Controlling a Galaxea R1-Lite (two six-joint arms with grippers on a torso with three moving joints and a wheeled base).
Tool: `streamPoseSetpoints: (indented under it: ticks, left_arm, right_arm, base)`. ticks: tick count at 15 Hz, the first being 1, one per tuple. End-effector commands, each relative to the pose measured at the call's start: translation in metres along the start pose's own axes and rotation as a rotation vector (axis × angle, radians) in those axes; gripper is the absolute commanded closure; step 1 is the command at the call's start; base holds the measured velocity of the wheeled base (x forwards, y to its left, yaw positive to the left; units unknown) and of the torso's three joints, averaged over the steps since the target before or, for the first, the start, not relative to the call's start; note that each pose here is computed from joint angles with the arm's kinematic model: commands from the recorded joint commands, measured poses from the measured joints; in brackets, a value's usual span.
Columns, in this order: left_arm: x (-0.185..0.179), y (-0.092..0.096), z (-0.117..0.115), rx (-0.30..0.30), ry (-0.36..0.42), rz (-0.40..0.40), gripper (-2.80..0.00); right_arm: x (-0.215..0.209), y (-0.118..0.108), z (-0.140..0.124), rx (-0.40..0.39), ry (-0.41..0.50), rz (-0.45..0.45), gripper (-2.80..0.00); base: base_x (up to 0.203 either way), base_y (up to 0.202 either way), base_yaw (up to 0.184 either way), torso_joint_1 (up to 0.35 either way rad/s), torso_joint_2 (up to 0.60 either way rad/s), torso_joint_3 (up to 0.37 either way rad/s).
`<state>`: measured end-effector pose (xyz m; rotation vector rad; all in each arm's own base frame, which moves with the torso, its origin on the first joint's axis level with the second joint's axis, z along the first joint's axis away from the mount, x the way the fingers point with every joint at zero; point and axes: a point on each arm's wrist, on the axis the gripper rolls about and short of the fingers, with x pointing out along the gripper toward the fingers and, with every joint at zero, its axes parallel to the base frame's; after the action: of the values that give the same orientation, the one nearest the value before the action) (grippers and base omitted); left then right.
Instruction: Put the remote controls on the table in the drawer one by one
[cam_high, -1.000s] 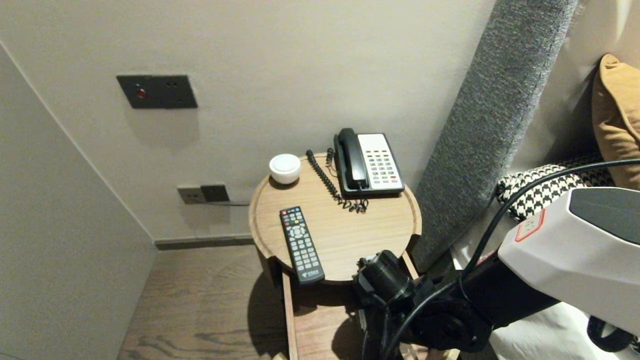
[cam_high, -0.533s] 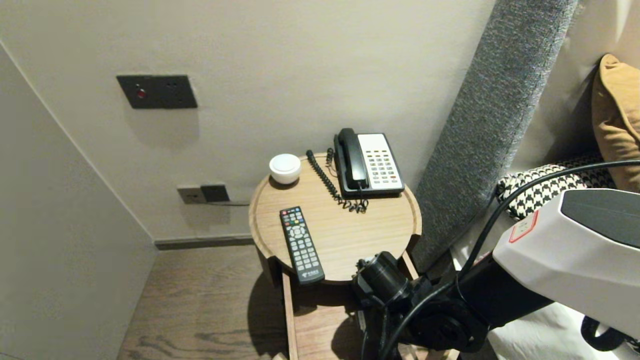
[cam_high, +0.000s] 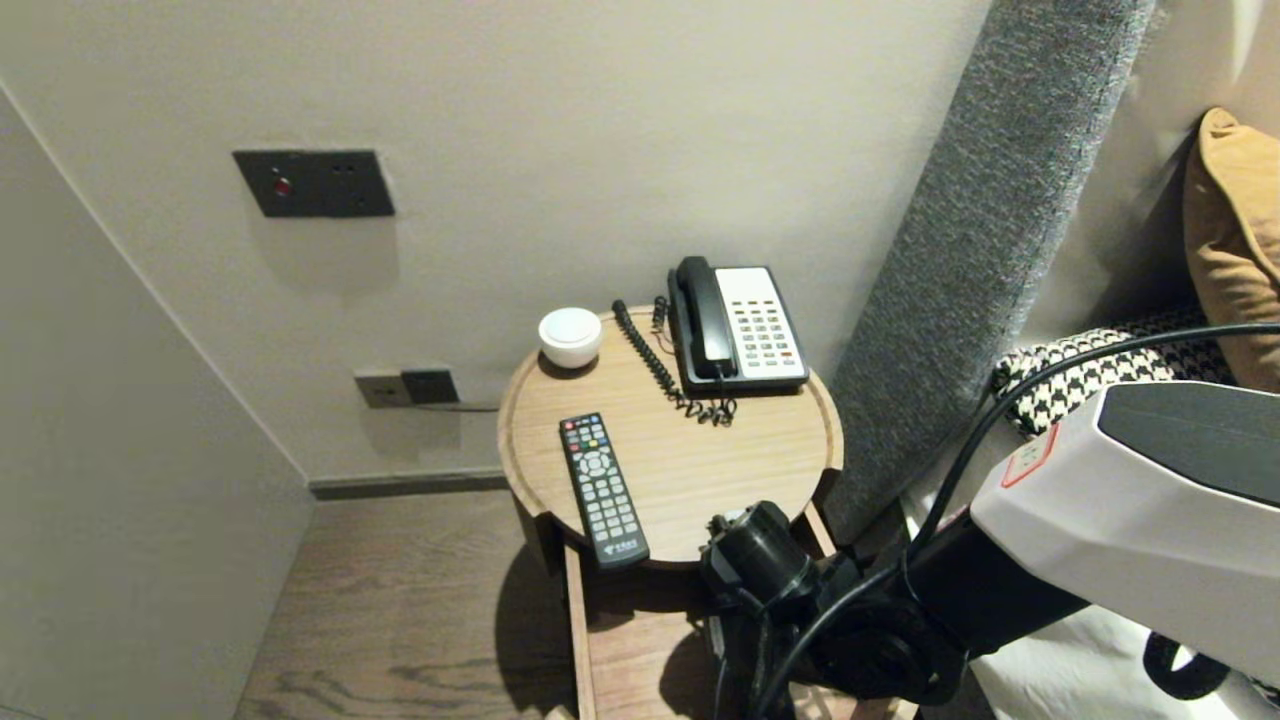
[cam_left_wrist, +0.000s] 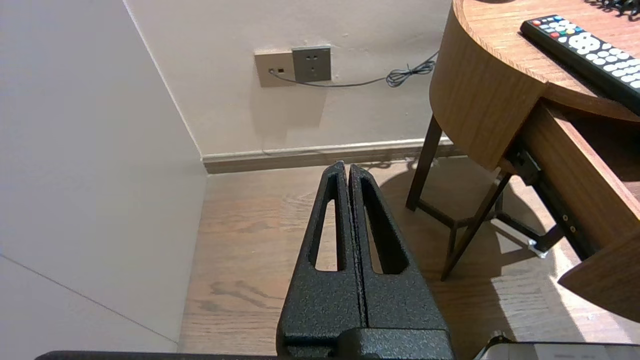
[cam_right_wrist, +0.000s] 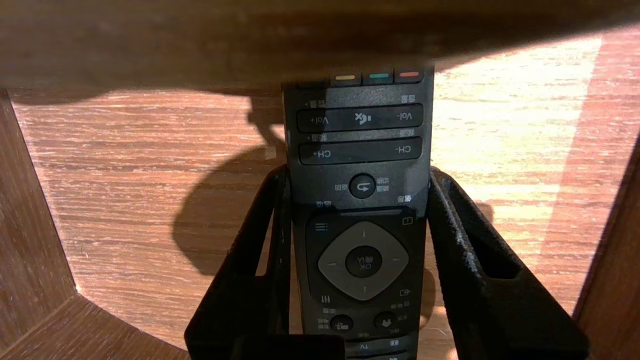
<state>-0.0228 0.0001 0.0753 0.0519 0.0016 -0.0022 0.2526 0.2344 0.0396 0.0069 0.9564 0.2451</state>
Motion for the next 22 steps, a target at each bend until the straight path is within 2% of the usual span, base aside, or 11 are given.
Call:
streamPoseSetpoints:
  ticks: [1, 11, 12, 18, 22]
  left_arm:
    - [0.000, 0.000, 0.000, 0.000, 0.000, 0.001, 0.00]
    - [0.000, 0.000, 0.000, 0.000, 0.000, 0.001, 0.00]
    - [0.000, 0.000, 0.000, 0.000, 0.000, 0.001, 0.00]
    - [0.000, 0.000, 0.000, 0.000, 0.000, 0.001, 0.00]
    - [0.000, 0.000, 0.000, 0.000, 0.000, 0.001, 0.00]
  right_arm:
    - [0.005, 0.000, -0.003, -0.001, 0.011, -0.007, 0.00]
    - [0.008, -0.001, -0.006, -0.006, 0.024, -0.016, 0.00]
    - [0.008, -0.001, -0.006, -0.007, 0.025, -0.017, -2.80]
    - [-0.002, -0.001, -0.001, 0.000, -0.002, -0.010, -2.80]
    - [-0.037, -0.005, 0.004, -0.007, -0.074, 0.004, -2.80]
  base:
    - [0.000, 0.000, 0.000, 0.000, 0.00, 0.000]
    - [0.000, 0.000, 0.000, 0.000, 0.00, 0.000]
    - [0.000, 0.000, 0.000, 0.000, 0.00, 0.000]
    - [0.000, 0.000, 0.000, 0.000, 0.00, 0.000]
    - [0.000, 0.000, 0.000, 0.000, 0.00, 0.000]
